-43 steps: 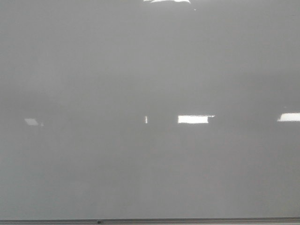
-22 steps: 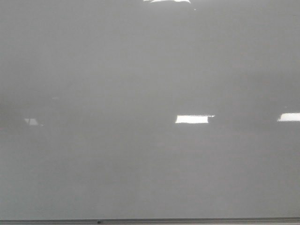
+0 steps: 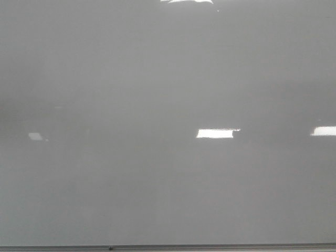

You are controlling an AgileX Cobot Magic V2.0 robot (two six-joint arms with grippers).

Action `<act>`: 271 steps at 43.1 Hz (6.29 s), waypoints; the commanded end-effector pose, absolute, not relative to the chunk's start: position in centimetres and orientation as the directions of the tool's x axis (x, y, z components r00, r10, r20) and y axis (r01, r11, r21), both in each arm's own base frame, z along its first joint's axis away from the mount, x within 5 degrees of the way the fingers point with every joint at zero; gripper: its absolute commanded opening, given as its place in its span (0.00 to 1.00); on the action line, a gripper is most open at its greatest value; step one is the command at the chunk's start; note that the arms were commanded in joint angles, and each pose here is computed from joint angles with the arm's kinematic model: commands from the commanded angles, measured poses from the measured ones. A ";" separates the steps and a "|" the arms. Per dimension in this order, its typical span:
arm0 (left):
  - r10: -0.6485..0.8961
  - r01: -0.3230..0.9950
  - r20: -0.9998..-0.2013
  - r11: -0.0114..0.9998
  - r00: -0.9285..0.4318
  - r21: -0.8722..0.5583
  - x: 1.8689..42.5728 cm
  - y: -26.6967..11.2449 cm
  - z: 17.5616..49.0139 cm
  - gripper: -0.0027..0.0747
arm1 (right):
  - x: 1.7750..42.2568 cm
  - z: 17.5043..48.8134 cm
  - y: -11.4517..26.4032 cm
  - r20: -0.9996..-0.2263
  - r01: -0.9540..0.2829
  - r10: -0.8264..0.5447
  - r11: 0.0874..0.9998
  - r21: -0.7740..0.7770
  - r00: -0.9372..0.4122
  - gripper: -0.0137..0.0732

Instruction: Write number 5 on whiteboard

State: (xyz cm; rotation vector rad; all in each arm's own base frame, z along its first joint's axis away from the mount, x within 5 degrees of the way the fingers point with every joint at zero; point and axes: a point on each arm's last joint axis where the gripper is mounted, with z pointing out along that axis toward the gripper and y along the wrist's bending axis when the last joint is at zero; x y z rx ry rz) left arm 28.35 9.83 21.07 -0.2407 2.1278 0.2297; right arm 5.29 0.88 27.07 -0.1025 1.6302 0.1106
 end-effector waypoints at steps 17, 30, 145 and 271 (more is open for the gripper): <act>-0.074 -0.266 -0.867 0.961 -0.493 0.069 28.5 9.8 22.9 0.04 | 5.4 28.8 0.7 -0.999 -0.118 -0.001 0.993 -0.005 0.034 0.82; -0.018 -0.151 -0.681 0.979 -0.732 0.136 26.8 5.9 27.0 0.01 | 5.4 28.8 0.7 -0.999 -0.118 -0.001 0.993 -0.005 0.034 0.82; 0.908 0.983 -0.417 0.119 -0.051 0.140 15.1 -18.9 34.0 0.01 | 18.0 33.1 19.4 -0.817 -0.975 -0.547 0.208 0.079 -0.183 0.08; 0.876 0.968 -0.473 0.189 -0.091 0.163 15.6 -19.3 34.3 0.01 | 28.3 33.3 5.3 -0.867 -0.375 -0.132 0.924 0.067 -0.480 0.09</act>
